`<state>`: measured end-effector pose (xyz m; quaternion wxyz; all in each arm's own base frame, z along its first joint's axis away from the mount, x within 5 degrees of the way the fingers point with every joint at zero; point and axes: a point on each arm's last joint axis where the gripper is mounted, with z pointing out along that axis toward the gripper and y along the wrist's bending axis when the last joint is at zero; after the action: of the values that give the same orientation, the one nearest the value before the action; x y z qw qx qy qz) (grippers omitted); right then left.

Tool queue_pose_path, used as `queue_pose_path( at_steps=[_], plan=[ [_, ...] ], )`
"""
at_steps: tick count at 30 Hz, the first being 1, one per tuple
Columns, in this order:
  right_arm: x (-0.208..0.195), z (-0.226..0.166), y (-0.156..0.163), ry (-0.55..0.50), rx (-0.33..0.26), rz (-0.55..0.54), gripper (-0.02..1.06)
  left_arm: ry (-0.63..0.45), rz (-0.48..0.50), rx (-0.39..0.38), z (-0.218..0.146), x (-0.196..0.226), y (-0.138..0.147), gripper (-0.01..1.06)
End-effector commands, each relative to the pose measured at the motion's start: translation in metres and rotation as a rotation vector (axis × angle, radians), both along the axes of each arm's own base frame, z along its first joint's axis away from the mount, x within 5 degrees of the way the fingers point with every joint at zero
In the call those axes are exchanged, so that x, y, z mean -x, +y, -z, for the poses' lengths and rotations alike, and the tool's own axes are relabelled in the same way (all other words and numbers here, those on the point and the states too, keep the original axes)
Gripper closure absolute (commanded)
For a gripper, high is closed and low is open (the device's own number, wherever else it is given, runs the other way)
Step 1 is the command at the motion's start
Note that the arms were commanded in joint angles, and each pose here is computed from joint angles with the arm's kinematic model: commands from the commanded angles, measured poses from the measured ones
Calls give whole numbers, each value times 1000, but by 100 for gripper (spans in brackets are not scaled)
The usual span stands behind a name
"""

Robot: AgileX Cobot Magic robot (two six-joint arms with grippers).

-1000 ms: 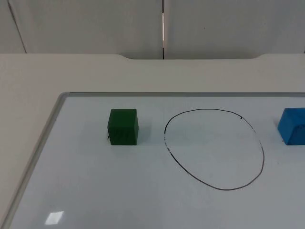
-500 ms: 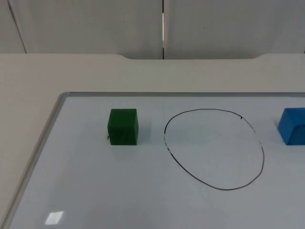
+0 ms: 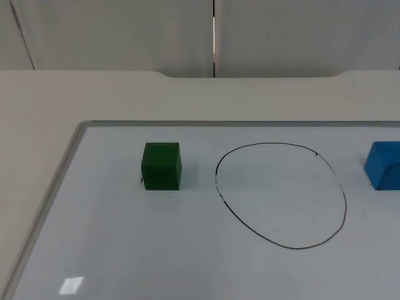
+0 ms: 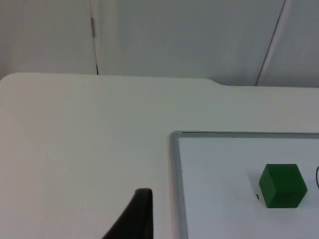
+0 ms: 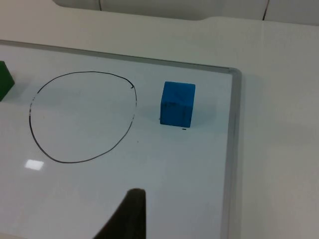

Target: Push the two cubes into the marked area.

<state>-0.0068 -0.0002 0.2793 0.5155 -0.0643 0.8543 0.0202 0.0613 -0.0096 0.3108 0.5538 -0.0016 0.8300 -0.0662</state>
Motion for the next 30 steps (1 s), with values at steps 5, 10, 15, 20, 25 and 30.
queue_pose_path(
  at_steps=[5, 10, 15, 20, 25, 30],
  plan=[
    [1, 0, 0, -9, -5, 7, -1, -38, 86, 44, -6, -11, -9, 0],
    [1, 0, 0, -9, -5, 7, -1, -43, 148, 103, -8, -24, -16, 0],
    [1, 0, 0, -9, -5, 7, -1, -8, 202, 133, -5, -37, -21, 6],
    [1, 0, 0, -9, -5, 7, -1, 24, 245, 169, -2, -50, -26, 17],
    [1, 0, 0, -9, -5, 7, -1, 67, 268, 193, 3, -63, -29, 17],
    [1, 0, 0, -9, -5, 7, -1, 111, 291, 238, 10, -77, -33, 17]
  ],
)
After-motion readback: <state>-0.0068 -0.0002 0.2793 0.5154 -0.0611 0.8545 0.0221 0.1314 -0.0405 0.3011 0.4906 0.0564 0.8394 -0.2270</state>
